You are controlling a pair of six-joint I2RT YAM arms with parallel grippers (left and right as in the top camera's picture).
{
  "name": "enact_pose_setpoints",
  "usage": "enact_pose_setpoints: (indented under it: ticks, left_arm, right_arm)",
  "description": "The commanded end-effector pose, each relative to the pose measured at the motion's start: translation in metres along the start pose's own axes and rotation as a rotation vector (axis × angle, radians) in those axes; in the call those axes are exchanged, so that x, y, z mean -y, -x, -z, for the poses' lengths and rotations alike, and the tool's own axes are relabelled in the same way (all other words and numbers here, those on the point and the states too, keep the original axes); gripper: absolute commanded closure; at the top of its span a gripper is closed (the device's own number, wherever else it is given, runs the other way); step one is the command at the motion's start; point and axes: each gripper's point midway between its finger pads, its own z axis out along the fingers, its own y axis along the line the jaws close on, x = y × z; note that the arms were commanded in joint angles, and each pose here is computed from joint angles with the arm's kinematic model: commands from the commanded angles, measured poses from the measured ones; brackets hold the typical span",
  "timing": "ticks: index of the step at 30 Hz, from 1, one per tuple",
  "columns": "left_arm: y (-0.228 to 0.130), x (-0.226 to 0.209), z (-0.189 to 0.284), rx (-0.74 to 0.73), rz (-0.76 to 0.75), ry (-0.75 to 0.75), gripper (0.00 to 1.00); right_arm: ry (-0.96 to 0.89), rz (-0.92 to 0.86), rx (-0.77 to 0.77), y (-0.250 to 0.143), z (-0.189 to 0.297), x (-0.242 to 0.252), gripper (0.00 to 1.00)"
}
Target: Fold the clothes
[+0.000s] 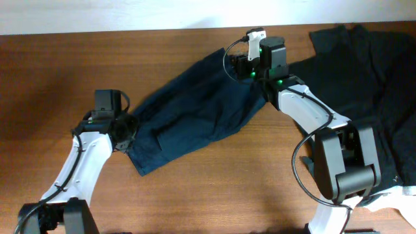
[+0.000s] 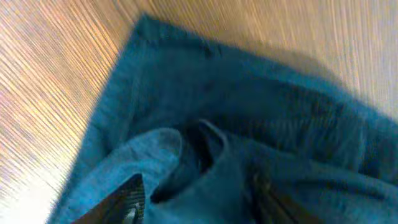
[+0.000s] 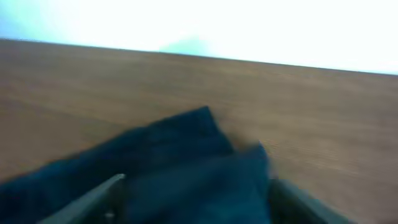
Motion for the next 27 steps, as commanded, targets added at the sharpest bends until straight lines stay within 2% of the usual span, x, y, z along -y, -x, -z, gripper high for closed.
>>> enact_pose_setpoints:
  ticks: [1, 2, 4, 5, 7, 10, 11, 12, 13, 15, 17, 19, 24, 27]
  left_arm:
    - [0.029, -0.014, 0.001, 0.055, 0.071, 0.027, 0.43]
    - [0.035, -0.018, 0.001, 0.059, 0.093, 0.030, 0.37]
    - [0.038, -0.026, 0.002, 0.053, 0.113, 0.047, 0.33]
    - [0.035, -0.030, 0.002, 0.041, 0.104, 0.066, 0.31]
    - [0.014, -0.040, 0.003, -0.059, 0.054, 0.099, 0.25]
    - [-0.015, -0.052, 0.008, -0.212, -0.064, 0.122, 0.22]
    - [-0.020, -0.058, 0.010, -0.232, -0.092, 0.145, 0.18]
    - [-0.023, -0.067, 0.013, -0.248, -0.124, 0.180, 0.07]
    - [-0.022, -0.072, 0.014, -0.242, -0.124, 0.205, 0.01]
    - [-0.017, -0.073, 0.015, -0.236, -0.121, 0.199, 0.01]
    - [-0.007, -0.060, 0.024, -0.230, -0.215, 0.111, 0.01]
    - [-0.008, -0.057, 0.025, -0.231, -0.263, 0.088, 0.01]
    - [-0.032, -0.066, 0.001, -0.311, -0.270, 0.067, 0.01]
    - [-0.046, -0.077, -0.019, -0.352, -0.274, 0.081, 0.01]
  right_arm:
    - [-0.136, -0.035, -0.073, -0.014, 0.007, 0.045, 0.13]
    - [-0.105, -0.048, -0.114, -0.022, 0.010, 0.043, 0.13]
    - [-0.017, -0.081, -0.225, -0.048, 0.015, 0.031, 0.17]
    - [-0.021, -0.095, -0.293, -0.064, 0.019, 0.031, 0.24]
    - [-0.063, -0.116, -0.430, -0.102, 0.027, 0.037, 0.46]
    - [-0.147, -0.120, -0.557, -0.146, 0.033, 0.052, 0.53]
    - [-0.172, -0.116, -0.576, -0.154, 0.036, 0.056, 0.52]
    - [-0.187, -0.114, -0.588, -0.160, 0.037, 0.059, 0.43]
    - [-0.188, -0.114, -0.592, -0.162, 0.038, 0.059, 0.39]
    - [-0.194, -0.113, -0.597, -0.163, 0.039, 0.060, 0.35]
    - [-0.204, -0.111, -0.606, -0.165, 0.040, 0.062, 0.34]
    - [-0.203, -0.111, -0.606, -0.165, 0.040, 0.062, 0.33]
    - [-0.205, -0.113, -0.624, -0.169, 0.043, 0.061, 0.33]
    - [-0.205, -0.113, -0.623, -0.169, 0.043, 0.062, 0.29]
